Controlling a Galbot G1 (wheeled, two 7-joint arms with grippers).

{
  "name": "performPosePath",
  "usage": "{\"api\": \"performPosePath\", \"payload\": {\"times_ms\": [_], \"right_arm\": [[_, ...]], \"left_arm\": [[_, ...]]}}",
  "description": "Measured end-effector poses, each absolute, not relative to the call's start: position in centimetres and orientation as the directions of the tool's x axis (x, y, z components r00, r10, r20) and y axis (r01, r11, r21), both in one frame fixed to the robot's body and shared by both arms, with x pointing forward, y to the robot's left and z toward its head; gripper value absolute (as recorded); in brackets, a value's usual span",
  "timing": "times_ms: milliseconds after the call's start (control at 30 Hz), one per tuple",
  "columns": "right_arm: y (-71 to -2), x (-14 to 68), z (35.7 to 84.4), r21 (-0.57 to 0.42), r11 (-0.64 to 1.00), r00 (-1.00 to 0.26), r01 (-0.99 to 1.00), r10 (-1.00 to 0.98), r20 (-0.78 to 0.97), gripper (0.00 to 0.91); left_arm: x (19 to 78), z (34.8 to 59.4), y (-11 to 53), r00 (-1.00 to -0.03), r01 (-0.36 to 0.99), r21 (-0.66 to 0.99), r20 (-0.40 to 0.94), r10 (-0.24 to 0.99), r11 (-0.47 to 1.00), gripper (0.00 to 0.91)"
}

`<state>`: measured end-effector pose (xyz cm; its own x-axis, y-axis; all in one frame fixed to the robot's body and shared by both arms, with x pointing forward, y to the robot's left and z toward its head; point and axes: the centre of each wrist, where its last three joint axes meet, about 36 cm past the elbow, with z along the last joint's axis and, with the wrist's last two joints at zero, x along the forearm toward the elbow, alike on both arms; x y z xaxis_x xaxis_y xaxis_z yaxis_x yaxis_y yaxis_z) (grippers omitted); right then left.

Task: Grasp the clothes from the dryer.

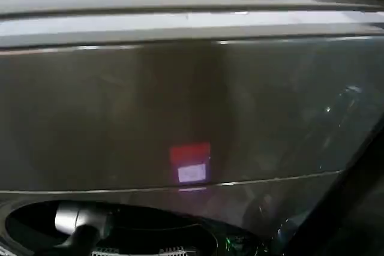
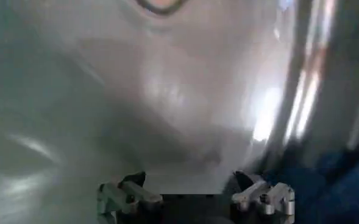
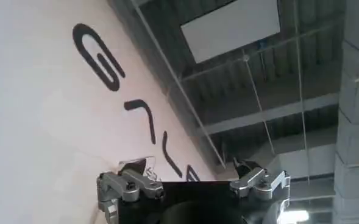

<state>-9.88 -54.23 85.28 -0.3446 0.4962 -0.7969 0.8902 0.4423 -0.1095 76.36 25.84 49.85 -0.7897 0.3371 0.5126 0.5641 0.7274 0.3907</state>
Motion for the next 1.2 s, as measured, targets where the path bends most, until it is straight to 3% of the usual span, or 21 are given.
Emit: {"api": "performPosePath", "payload": {"times_ms": [533, 1167, 1200], "right_arm": [[-54.1, -9.8, 85.3, -0.111, 0.442, -0.345, 0.890, 0.494, -0.798, 0.907], [-54.0, -9.8, 85.3, -0.113, 0.443, -0.347, 0.889, 0.493, -0.798, 0.907], [-54.0, -9.8, 85.3, -0.113, 0.443, -0.347, 0.890, 0.493, -0.798, 0.907]], "left_arm": [[77.9, 51.2, 26.3, -0.646, 0.737, 0.533, 0.737, 0.200, 0.414, 0.907], [78.2, 51.0, 26.7, -0.578, 0.801, 0.575, 0.815, -0.038, 0.166, 0.907], [78.2, 50.8, 26.6, -0.572, 0.805, 0.572, 0.819, -0.045, 0.160, 0.853]]}}
